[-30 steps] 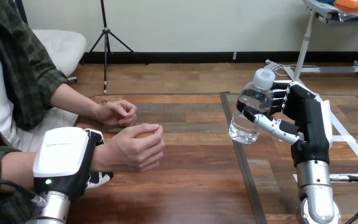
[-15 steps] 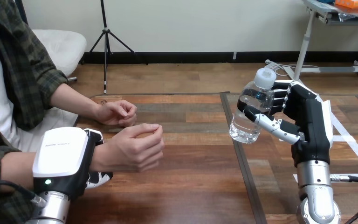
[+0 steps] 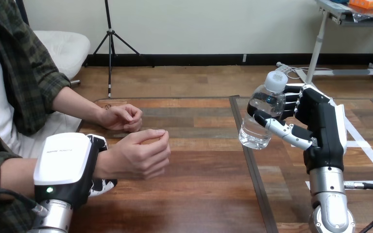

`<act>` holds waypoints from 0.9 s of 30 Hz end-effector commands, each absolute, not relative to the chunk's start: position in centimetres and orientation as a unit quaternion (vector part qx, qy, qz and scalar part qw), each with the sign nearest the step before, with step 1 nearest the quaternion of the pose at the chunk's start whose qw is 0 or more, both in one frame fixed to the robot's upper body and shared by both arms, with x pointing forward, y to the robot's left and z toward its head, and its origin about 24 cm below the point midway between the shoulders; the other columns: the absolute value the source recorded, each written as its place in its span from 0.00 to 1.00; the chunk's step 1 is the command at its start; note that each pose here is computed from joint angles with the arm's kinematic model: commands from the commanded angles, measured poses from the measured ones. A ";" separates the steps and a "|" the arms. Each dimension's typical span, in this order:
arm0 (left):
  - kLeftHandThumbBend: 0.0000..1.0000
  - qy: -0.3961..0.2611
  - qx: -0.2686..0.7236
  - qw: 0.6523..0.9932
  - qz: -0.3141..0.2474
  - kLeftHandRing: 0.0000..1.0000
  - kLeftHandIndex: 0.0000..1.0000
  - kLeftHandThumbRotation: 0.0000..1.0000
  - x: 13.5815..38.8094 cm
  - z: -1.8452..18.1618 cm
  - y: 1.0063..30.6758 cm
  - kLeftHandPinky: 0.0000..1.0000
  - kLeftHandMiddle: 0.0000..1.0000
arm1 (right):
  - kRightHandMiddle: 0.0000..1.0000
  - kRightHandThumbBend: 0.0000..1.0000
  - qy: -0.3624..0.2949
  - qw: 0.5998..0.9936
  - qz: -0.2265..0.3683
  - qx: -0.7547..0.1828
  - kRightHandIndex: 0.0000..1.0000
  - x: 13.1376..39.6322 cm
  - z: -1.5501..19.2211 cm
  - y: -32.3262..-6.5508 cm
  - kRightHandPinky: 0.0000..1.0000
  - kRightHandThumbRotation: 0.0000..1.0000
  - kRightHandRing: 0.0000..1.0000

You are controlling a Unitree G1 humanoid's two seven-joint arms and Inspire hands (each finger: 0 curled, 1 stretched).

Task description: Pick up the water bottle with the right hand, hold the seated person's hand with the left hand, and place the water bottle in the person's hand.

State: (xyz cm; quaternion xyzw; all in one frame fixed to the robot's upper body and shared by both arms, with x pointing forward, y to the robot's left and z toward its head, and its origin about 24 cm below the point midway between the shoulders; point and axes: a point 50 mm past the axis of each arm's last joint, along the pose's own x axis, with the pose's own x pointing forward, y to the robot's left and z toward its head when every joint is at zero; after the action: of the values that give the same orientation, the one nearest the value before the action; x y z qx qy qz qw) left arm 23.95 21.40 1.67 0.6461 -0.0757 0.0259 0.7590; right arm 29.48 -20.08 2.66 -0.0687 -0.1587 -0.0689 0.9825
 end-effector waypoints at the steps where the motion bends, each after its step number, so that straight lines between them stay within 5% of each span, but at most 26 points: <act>1: 0.83 -0.117 0.642 0.756 0.049 0.27 0.30 0.00 25.3 3.3 21.2 0.24 0.30 | 0.49 0.72 -0.227 0.970 -0.068 -0.061 0.52 31.1 5.8 -19.7 0.38 0.00 0.43; 27: 0.82 -0.122 0.644 0.754 0.051 0.26 0.30 0.00 25.3 3.5 21.0 0.24 0.30 | 0.49 0.72 -0.230 0.970 -0.066 -0.054 0.53 31.1 5.9 -19.6 0.38 0.00 0.43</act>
State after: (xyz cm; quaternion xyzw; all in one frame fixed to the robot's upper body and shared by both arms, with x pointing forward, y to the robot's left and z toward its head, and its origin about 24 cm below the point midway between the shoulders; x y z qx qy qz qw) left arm 23.90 21.41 1.61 0.6469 -0.0819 0.0280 0.7577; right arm 29.47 -20.09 2.66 -0.0665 -0.1587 -0.0680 0.9827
